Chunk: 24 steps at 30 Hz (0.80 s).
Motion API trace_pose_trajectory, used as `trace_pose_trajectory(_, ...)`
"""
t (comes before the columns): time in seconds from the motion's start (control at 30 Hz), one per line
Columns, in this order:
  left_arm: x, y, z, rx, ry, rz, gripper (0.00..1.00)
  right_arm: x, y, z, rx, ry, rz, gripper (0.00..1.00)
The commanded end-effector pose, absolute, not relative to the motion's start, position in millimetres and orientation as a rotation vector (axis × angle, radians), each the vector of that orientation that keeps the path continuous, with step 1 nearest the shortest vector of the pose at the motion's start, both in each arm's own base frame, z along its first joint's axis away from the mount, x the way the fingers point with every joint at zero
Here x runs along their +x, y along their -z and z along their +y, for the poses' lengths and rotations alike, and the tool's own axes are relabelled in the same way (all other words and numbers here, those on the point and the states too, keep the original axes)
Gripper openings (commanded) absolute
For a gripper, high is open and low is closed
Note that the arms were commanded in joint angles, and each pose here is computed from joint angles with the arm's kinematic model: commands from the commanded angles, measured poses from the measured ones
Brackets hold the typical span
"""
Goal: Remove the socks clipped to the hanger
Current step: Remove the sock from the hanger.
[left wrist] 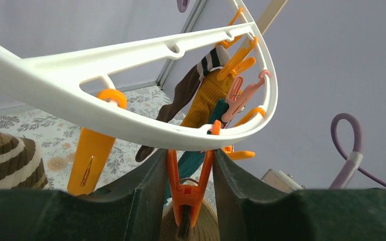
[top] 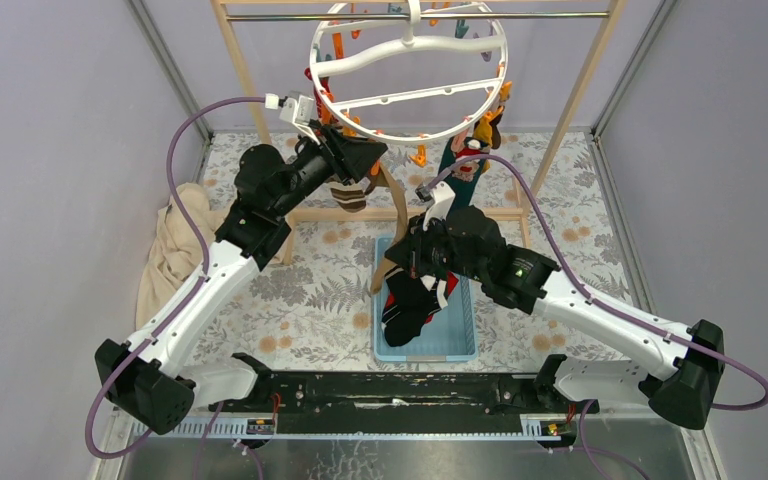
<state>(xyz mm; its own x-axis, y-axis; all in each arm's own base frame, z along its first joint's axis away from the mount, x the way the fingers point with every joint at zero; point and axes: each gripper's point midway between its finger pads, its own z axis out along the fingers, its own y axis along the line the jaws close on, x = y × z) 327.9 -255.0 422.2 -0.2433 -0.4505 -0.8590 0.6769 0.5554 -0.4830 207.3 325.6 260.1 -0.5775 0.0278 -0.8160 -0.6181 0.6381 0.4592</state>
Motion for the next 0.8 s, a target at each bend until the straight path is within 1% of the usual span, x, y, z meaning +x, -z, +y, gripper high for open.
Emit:
trace_pose_trajectory(0.0,324,-454,-254,0.228,1.070,1.375,0.41,208,-275,330,-0.450,-1.014,1.951,0.00)
trace_pose_trajectory(0.17,325,-455,-254,0.226,1.065,1.376,0.32,208,-273,329,-0.449,-1.013,1.955,0.00)
trace_pose_trajectory(0.2,325,-455,-254,0.228,1.065,1.378,0.29,208,-272,329,-0.449,-1.012,1.957,0.00)
trace_pose_trajectory(0.3,326,-454,-255,0.228,1.063,1.385,0.14,207,-271,328,-0.446,-1.012,1.958,0.00)
trace_pose_trajectory(0.37,326,-454,-254,0.227,1.061,1.386,0.09,206,-270,327,-0.444,-1.011,1.961,0.00)
trace_pose_trajectory(0.57,326,-452,-254,0.228,1.056,1.393,0.09,201,-276,318,-0.439,-1.011,1.961,0.00)
trace_pose_trajectory(0.77,326,-451,-253,0.228,1.050,1.396,0.09,192,-269,297,-0.421,-0.963,1.993,0.00)
